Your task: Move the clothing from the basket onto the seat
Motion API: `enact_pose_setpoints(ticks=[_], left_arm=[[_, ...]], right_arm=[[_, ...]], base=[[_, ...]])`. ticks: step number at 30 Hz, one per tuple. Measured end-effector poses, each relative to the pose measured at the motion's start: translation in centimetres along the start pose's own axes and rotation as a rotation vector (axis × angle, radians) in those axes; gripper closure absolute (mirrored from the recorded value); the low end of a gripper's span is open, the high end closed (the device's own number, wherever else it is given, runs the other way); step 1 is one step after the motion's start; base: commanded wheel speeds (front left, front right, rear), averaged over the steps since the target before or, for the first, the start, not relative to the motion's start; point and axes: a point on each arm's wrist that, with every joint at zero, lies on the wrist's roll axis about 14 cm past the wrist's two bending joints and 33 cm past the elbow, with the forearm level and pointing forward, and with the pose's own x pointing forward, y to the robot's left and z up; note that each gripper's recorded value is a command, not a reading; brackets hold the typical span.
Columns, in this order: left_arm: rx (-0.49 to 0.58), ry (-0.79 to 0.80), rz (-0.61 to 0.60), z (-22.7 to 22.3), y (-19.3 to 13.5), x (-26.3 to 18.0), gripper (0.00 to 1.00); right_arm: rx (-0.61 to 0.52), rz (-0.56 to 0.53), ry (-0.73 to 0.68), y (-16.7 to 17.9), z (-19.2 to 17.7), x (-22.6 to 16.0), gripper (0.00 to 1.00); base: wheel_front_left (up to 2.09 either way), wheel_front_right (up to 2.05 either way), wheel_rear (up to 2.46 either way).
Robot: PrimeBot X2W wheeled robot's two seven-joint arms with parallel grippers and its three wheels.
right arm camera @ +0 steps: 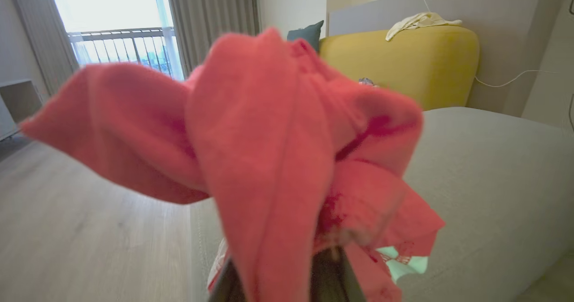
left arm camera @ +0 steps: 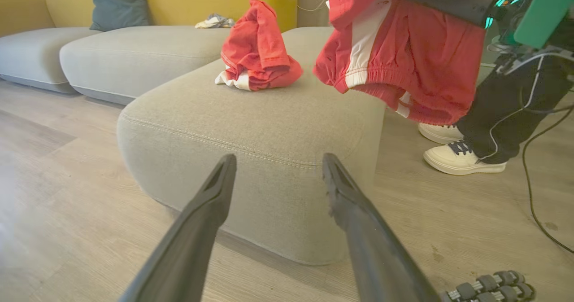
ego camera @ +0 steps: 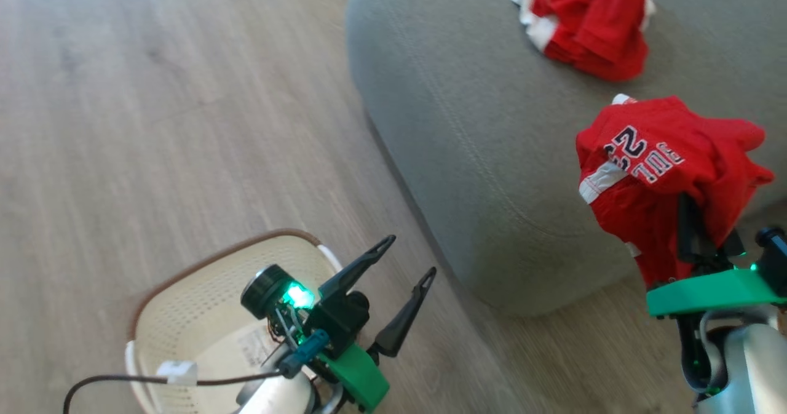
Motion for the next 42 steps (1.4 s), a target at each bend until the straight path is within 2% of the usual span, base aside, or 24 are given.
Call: enact_pose_setpoints(ticks=[9, 21, 28, 34, 42], left_arm=[[-0.042, -0.003, -0.099, -0.8, -2.2, 1.5, 0.00], [-0.036, 0.001, -0.086, -1.1, -1.4, 1.2, 0.00], [-0.052, 0.012, -0.061, -1.9, -0.3, 1.0, 0.00], [-0.059, 0.028, -0.055, -3.5, 1.6, 1.2, 0.00], [-0.074, 0.051, -0.041, -5.9, 4.0, 1.4, 0.00]], right_arm=[[-0.022, -0.095, 0.021, -2.5, -0.2, -1.3, 1.00], [-0.025, -0.088, 0.004, -2.1, 0.1, -0.2, 1.00], [-0.095, -0.026, -0.076, -1.3, 2.7, 3.7, 1.00], [-0.124, 0.015, -0.238, -0.1, 7.6, 9.5, 1.00], [-0.203, 0.085, -0.315, 1.9, 9.9, 15.5, 1.00]], base=[[0.00, 0.00, 0.00], [0.00, 0.00, 0.00], [0.00, 0.00, 0.00], [0.00, 0.00, 0.00], [0.00, 0.00, 0.00]])
